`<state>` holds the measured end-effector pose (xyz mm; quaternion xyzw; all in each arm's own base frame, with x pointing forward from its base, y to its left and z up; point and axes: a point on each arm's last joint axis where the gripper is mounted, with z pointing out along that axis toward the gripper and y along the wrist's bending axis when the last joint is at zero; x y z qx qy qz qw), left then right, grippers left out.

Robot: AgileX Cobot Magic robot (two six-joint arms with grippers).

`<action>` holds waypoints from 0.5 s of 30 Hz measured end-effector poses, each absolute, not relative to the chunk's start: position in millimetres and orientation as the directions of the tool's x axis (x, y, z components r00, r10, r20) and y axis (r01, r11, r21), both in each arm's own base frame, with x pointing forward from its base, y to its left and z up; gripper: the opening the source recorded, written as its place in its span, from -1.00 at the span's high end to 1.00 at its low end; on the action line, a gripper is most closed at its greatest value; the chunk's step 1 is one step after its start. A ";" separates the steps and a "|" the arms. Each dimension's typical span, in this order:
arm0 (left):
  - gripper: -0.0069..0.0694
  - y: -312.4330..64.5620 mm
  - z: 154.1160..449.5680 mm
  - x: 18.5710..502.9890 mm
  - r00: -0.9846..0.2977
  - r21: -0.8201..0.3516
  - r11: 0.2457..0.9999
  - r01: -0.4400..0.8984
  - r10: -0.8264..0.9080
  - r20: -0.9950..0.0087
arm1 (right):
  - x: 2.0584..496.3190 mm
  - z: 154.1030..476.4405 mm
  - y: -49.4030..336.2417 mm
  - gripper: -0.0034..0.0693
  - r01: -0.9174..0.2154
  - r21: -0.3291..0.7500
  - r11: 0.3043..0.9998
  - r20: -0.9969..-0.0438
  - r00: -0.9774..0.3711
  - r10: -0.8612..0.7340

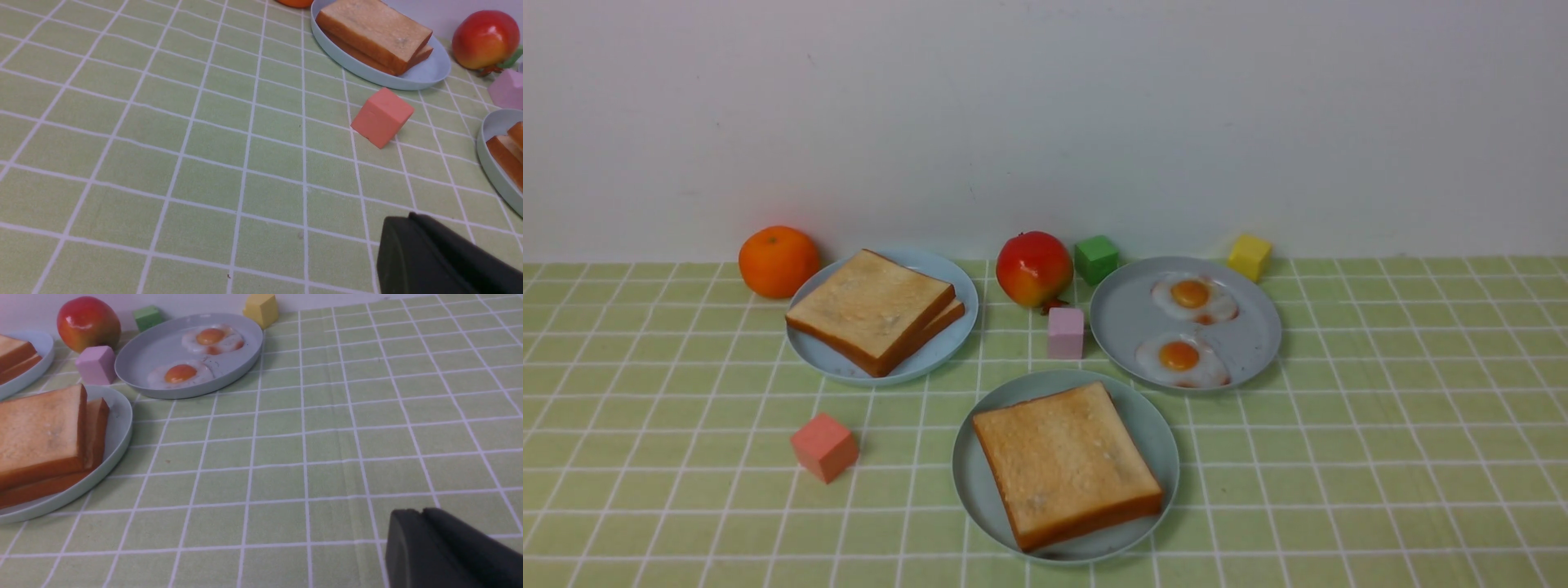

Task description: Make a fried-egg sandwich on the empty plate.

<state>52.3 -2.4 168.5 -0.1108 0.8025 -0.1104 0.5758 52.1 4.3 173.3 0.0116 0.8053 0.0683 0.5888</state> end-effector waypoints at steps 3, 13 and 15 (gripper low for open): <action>0.85 -2.4 168.5 52.3 -0.312 -0.307 0.950 -0.051 -0.307 -0.899 | 52.1 173.2 4.3 0.76 -0.061 0.123 0.991 -0.946 -0.307 0.098; 0.85 -2.4 168.5 52.3 -0.312 -0.307 0.950 -0.051 -0.307 -0.899 | 52.1 173.2 4.2 0.74 -0.061 0.122 0.991 -0.947 -0.307 0.097; 0.85 -2.4 168.5 52.3 -0.312 -0.307 0.950 -0.051 -0.307 -0.899 | 52.1 173.2 4.2 0.73 -0.061 0.122 0.991 -0.947 -0.307 0.097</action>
